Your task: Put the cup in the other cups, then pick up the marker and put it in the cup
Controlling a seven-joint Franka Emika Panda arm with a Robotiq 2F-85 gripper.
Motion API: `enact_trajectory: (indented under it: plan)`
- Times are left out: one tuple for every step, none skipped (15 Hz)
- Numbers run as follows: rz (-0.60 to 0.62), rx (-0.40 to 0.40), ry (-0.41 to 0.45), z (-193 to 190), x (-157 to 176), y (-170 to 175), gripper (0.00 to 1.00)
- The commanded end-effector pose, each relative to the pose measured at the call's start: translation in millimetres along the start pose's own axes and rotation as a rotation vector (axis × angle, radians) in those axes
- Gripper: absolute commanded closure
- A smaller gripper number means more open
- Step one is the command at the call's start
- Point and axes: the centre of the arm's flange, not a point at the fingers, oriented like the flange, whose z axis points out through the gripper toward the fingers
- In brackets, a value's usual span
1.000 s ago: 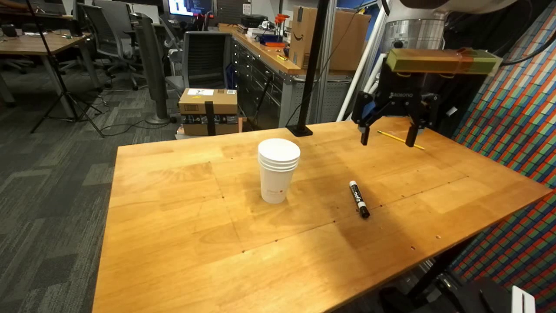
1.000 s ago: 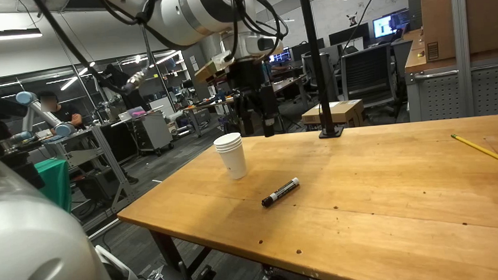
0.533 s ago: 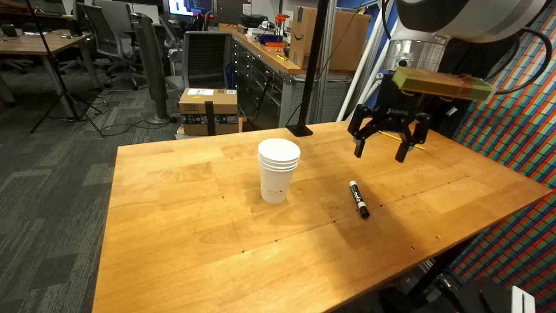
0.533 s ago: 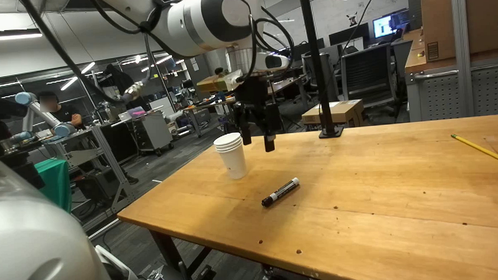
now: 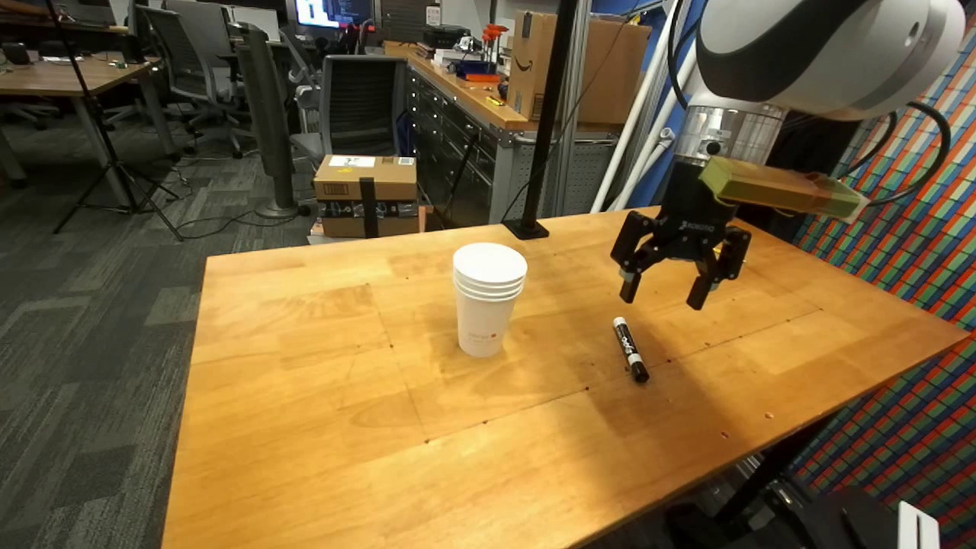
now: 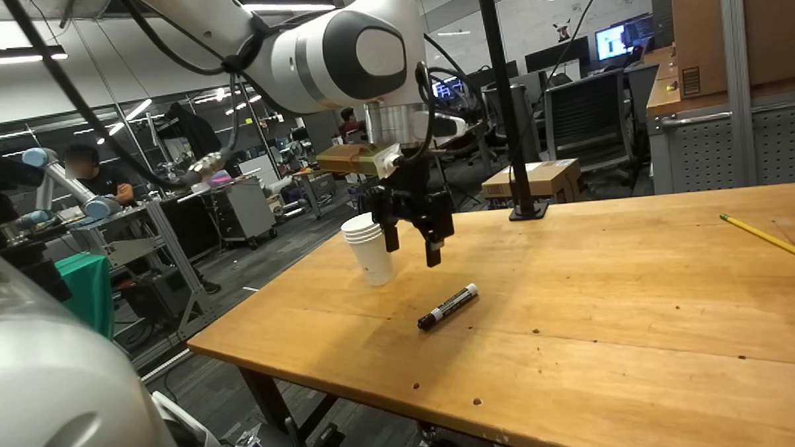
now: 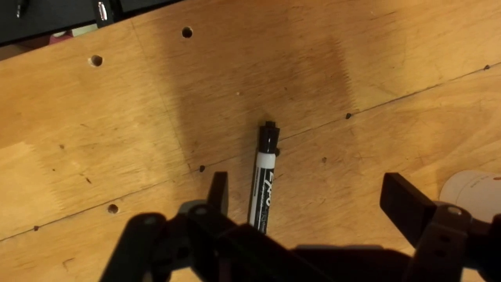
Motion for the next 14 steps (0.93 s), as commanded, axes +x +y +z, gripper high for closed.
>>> enact_trajectory:
  plan:
    - [-0.066, 0.021, 0.044, 6, 0, 6, 0.0]
    - [-0.088, 0.019, 0.054, 8, 1, 5, 0.0]
    - [-0.11, 0.016, 0.062, 10, 1, 5, 0.0]
    - [-0.13, 0.014, 0.069, 12, 2, 5, 0.0]
    - [-0.15, 0.012, 0.072, 15, 2, 5, 0.0]
    - [-0.166, 0.011, 0.075, 17, 2, 5, 0.0]
    - [-0.181, 0.008, 0.076, 20, 2, 5, 0.0]
    - [-0.196, 0.006, 0.077, 23, 2, 5, 0.0]
    - [-0.208, 0.006, 0.075, 26, 1, 5, 0.0]
    - [-0.223, 0.004, 0.072, 30, 0, 6, 0.0]
    - [-0.236, 0.002, 0.072, 32, -1, 6, 0.0]
    - [-0.252, -0.001, 0.071, 36, -1, 5, 0.0]
    - [-0.266, -0.002, 0.069, 39, -1, 5, 0.0]
    - [-0.28, -0.005, 0.069, 41, -1, 5, 0.0]
